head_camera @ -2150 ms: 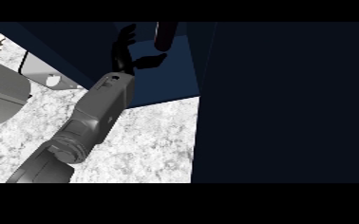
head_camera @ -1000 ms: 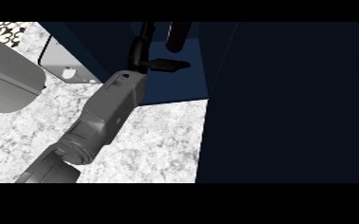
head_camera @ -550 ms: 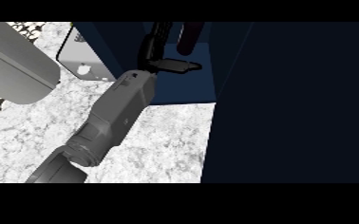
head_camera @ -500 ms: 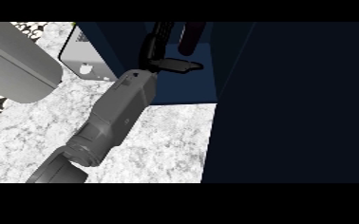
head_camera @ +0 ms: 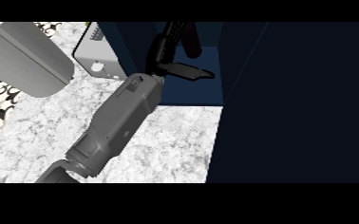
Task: Pick up the wine, place it into the cabinet and close the cabinet
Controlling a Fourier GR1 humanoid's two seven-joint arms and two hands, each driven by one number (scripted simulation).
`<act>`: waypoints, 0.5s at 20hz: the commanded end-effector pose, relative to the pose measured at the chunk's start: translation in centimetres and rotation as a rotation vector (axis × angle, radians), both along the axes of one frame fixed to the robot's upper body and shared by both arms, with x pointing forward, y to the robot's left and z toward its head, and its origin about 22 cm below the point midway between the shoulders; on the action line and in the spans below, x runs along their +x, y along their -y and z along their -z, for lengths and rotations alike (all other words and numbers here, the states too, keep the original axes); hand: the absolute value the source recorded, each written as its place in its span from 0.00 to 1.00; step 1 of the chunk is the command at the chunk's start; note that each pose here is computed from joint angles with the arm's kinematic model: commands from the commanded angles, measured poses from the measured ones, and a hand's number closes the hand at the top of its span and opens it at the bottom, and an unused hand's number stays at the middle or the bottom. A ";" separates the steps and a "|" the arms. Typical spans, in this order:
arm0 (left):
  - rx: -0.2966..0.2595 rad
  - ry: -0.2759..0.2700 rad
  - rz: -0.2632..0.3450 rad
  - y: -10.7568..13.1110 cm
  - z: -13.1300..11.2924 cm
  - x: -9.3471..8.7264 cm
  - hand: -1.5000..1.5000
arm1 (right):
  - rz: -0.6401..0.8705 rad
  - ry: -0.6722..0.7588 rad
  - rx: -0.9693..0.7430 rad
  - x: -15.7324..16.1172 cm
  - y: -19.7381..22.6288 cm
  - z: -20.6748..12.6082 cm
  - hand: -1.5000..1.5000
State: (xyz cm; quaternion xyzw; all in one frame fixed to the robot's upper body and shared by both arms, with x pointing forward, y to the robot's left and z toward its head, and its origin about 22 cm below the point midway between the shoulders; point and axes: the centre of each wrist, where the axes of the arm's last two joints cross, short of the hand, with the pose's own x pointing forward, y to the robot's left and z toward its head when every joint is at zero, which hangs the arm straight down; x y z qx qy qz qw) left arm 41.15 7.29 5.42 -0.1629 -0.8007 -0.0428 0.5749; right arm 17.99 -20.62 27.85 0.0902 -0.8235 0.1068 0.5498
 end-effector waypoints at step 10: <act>-0.086 -0.028 0.042 5.5 -3.2 -11.2 0.00 | -0.039 0.032 -0.020 -1.3 -0.3 -0.6 0.00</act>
